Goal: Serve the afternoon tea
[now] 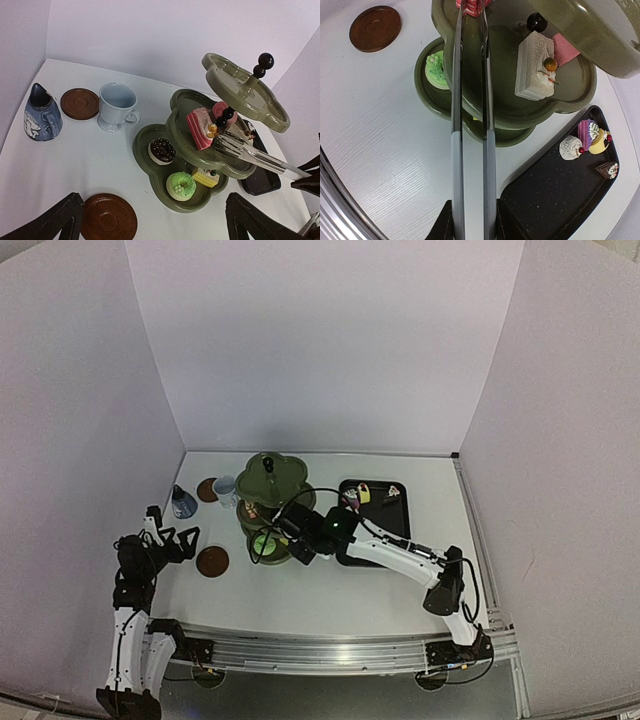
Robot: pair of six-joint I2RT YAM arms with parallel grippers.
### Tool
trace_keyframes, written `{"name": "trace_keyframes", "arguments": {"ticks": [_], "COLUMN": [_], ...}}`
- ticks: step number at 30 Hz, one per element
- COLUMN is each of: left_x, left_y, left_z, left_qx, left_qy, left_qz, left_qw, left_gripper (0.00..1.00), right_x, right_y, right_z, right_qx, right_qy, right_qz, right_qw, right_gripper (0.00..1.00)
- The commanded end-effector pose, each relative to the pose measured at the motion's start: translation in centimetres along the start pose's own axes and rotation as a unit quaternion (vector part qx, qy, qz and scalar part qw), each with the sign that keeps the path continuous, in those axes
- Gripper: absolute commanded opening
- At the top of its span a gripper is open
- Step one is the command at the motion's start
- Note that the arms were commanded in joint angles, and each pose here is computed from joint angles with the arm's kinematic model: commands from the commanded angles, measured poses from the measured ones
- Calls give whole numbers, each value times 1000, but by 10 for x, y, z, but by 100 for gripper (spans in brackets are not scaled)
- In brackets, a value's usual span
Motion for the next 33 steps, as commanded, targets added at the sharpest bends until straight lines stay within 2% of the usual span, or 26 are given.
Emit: {"name": "trace_keyframes", "arguments": {"ticks": [1, 7, 25, 33], "left_x": [2, 2, 1, 1], "left_y": [-1, -1, -1, -1], "left_z": [-3, -3, -2, -3], "left_qx": [-16, -16, -15, -15], "left_qy": [8, 8, 8, 8], "left_qz": [-6, -5, -3, -3], "left_qw": [1000, 1000, 1000, 1000], "left_gripper": [100, 100, 100, 100], "right_x": [-12, -17, -16, -11], "right_y": [-11, -4, 8, 10], "right_z": [-24, -27, -32, -34], "right_qx": [-46, -49, -51, -50], "right_qy": [51, 85, 124, 128], "right_qz": [18, 20, 13, -5], "right_qw": [997, 995, 991, 991], "right_gripper": [0, 0, 0, 12]}}
Point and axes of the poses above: each gripper's point midway between its finger pads, its own y axis out along the fingers, its own x axis along the line the jaws close on, z = x × y, the point moved 3 cm from there along -y, back along the fingers, and after that the axes turned 9 degrees about y, right-handed, at the moved point
